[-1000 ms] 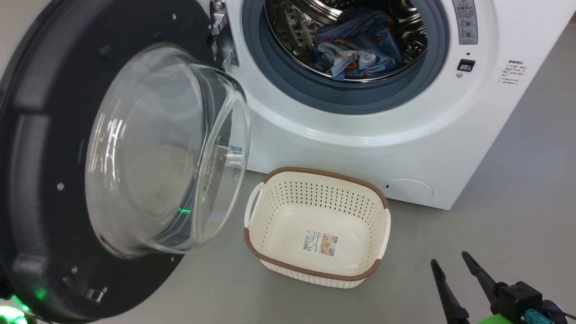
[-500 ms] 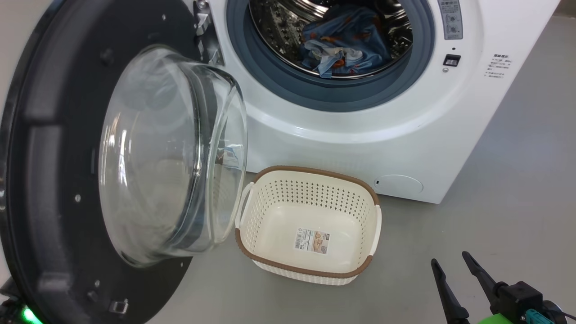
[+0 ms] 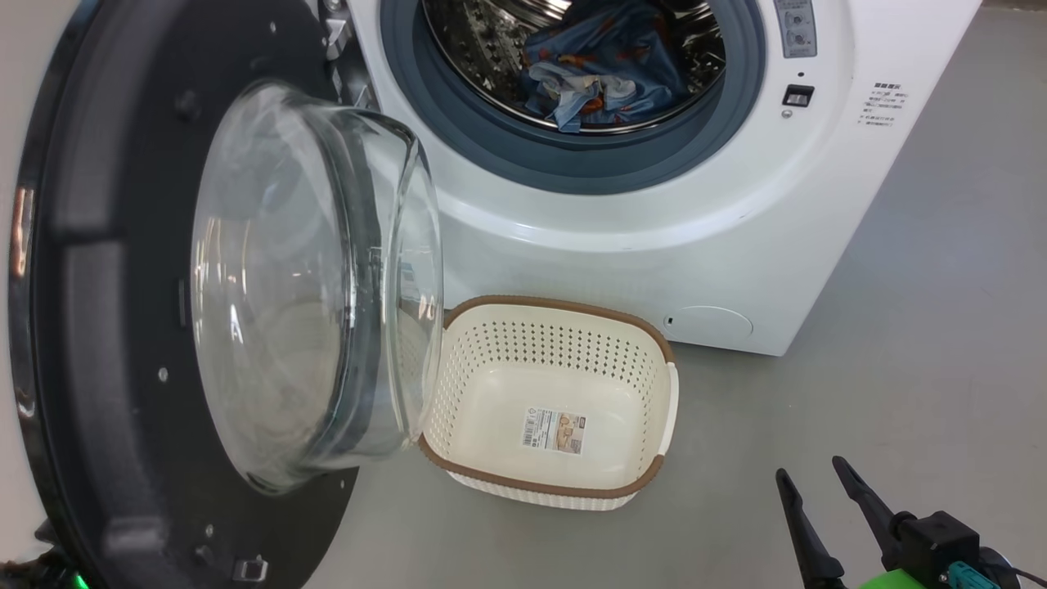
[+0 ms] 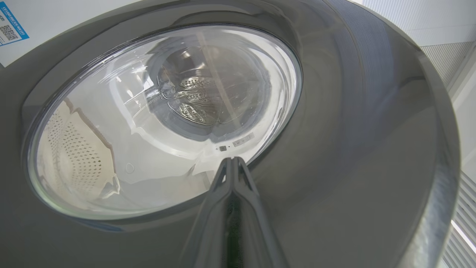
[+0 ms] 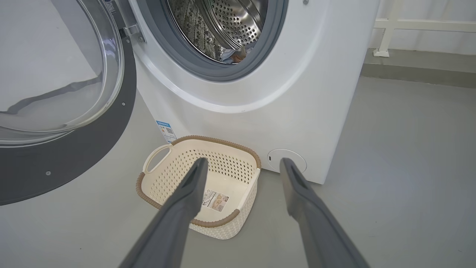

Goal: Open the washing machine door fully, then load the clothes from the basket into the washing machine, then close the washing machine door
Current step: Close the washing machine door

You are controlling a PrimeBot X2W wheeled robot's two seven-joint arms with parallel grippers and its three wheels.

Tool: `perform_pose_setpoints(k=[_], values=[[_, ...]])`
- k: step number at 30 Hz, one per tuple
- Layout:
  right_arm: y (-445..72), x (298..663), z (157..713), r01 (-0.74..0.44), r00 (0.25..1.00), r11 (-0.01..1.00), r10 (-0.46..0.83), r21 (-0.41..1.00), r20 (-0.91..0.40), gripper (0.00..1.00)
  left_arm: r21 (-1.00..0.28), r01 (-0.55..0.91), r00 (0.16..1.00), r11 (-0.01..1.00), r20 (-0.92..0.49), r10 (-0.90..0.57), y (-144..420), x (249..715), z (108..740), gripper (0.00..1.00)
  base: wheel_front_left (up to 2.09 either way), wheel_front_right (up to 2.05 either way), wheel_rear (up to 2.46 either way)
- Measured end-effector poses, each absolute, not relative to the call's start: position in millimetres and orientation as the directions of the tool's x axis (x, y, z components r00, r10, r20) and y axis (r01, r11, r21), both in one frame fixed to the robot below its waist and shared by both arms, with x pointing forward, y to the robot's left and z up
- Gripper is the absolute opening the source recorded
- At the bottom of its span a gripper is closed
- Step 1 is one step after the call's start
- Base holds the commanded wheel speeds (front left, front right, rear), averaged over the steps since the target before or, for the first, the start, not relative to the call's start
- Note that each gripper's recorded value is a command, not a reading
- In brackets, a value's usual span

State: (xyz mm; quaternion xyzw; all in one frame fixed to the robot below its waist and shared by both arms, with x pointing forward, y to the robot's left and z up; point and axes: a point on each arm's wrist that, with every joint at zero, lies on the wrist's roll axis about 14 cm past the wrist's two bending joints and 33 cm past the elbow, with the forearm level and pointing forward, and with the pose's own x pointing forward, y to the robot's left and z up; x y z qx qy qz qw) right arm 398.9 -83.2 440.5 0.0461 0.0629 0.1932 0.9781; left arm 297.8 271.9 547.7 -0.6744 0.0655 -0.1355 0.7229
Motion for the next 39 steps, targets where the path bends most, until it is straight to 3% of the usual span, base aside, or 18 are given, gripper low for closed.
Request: perform_pose_setpoints(k=[23,39], values=[[-91.5,396.4,440.5,-0.340,0.930,0.932,0.353,0.123,-0.105,1.00,-0.984,0.174,0.907,0.043,0.143,-0.395,227.7,302.1,564.3,0.00,0.00,0.00,0.00],[-99.3,394.8,437.7,-0.306,0.940,0.942,0.321,0.137,-0.112,1.00,-0.979,0.201,0.840,-0.017,0.181,-0.512,175.8,317.4,570.0,0.00,0.00,0.00,0.00]])
